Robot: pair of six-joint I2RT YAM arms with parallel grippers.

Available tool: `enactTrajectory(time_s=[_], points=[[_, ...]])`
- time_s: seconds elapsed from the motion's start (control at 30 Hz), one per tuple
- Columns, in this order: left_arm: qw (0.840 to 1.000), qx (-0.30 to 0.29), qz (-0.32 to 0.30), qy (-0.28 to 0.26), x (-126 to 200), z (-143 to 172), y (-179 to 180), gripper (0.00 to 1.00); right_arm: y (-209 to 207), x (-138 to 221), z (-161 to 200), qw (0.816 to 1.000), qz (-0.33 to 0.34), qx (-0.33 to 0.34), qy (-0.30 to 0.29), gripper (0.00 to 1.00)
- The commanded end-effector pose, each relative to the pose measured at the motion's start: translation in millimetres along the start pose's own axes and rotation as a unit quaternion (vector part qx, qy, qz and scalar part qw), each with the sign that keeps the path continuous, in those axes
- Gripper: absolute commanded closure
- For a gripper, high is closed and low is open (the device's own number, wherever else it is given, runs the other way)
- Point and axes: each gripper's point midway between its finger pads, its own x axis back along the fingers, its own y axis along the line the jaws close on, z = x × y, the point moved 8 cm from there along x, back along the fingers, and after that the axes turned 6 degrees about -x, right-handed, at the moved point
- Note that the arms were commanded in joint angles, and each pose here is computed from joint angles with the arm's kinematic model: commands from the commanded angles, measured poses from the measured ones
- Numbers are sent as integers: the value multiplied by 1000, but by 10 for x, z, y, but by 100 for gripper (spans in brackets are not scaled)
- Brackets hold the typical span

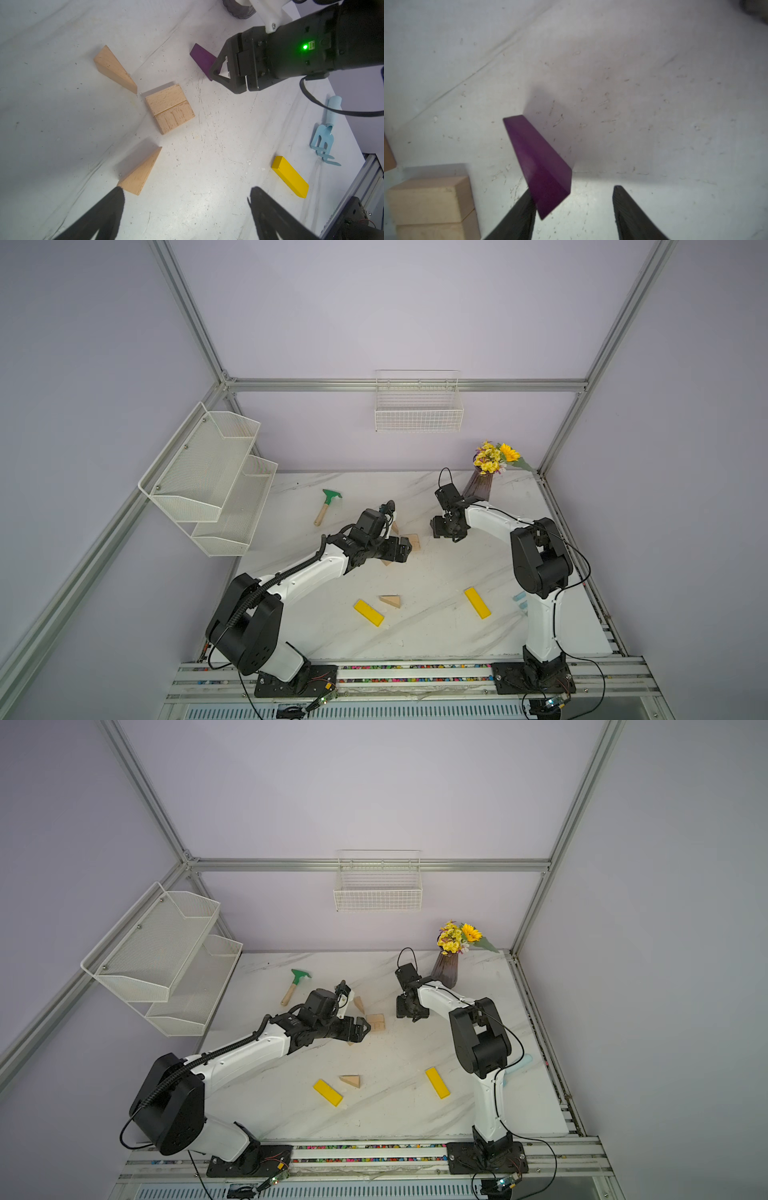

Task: Assemble a small pinwheel with building blocks
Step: Assemble the building block at the center of the board.

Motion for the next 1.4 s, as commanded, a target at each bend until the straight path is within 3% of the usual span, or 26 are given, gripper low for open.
enactTrajectory(time_s=[0.0, 0.3, 0.53, 0.77, 0.93, 1.13, 1.37], points=[[1000, -2, 8, -26, 83, -102, -43, 4, -106, -43, -93, 999, 31, -5, -10, 38], [999, -33, 1, -19, 51, -181, -54, 3, -170, -10, -268, 999, 27, -11, -27, 37], [996, -85, 6, -2, -143, -440, -117, 4, -110, 501, -153, 996, -69, -21, -46, 37], [989, -145, 26, 31, -597, -634, -279, 17, -399, 965, 34, 988, -117, -71, -64, 35], [981, -184, 23, 63, -992, -689, -417, 21, -695, 1244, 79, 980, -135, -114, -95, 36], [977, -204, 10, 63, -1418, -811, -517, 28, -894, 1303, 174, 978, -135, -131, -94, 36], [972, -220, -43, 66, -1806, -873, -562, 27, -936, 1291, 221, 977, -140, -132, -90, 36]])
